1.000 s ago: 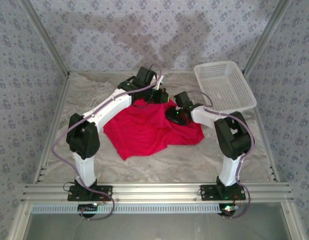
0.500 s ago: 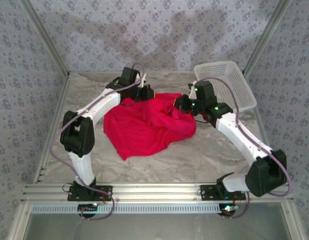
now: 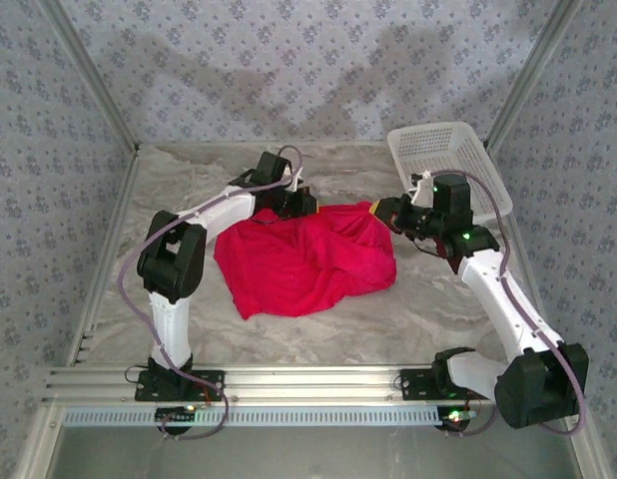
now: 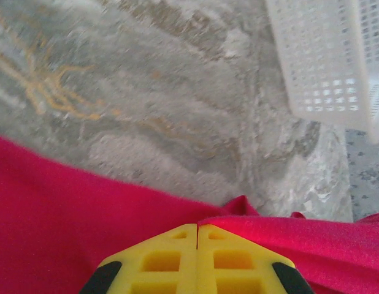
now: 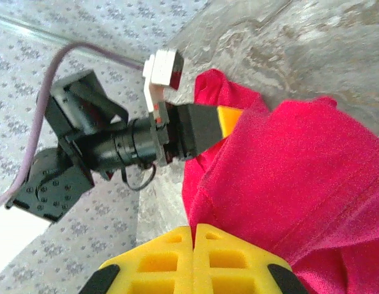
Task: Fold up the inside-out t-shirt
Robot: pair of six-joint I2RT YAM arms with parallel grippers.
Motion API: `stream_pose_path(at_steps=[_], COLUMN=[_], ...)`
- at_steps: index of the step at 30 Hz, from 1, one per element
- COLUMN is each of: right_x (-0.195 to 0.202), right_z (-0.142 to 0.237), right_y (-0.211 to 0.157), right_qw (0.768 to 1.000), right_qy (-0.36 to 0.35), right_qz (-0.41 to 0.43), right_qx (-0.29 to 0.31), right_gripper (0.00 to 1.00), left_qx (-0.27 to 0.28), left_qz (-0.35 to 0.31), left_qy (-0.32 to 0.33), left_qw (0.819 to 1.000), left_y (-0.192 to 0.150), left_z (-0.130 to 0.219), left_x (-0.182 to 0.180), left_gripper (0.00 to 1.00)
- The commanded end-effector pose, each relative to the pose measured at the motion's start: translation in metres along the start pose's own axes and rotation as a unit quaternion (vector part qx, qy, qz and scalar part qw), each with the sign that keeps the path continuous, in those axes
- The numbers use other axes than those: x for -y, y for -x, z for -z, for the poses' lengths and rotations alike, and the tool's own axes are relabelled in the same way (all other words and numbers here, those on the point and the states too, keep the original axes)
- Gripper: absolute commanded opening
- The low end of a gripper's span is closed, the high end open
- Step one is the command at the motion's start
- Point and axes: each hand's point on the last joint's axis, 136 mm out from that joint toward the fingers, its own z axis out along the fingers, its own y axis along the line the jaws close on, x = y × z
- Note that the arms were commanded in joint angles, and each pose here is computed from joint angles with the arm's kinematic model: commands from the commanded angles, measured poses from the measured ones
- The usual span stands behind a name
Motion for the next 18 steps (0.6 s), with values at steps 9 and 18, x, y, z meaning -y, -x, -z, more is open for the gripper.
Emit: stream_pose_path(at_steps=[9, 18], right_x=[0.079, 0.065], right_z=[-0.045, -0.037], right_y=[-0.020, -0.014], right_qw=[0.995, 0.997], right_qy=[-0.056, -0.048], right_qz=[-0.062, -0.045], right_qx=[-0.049, -0.042], right_gripper=[0.00, 0.00], left_qx=[0.076, 0.059], left_qz=[-0.119, -0.288], left_qy=[0.021, -0.062], left_qw=[0.990, 0.954], left_y=[-0.009, -0.066], left_z=[0.037, -0.008], left_x=[0.044, 0.082], left_gripper=[0.50, 0.44])
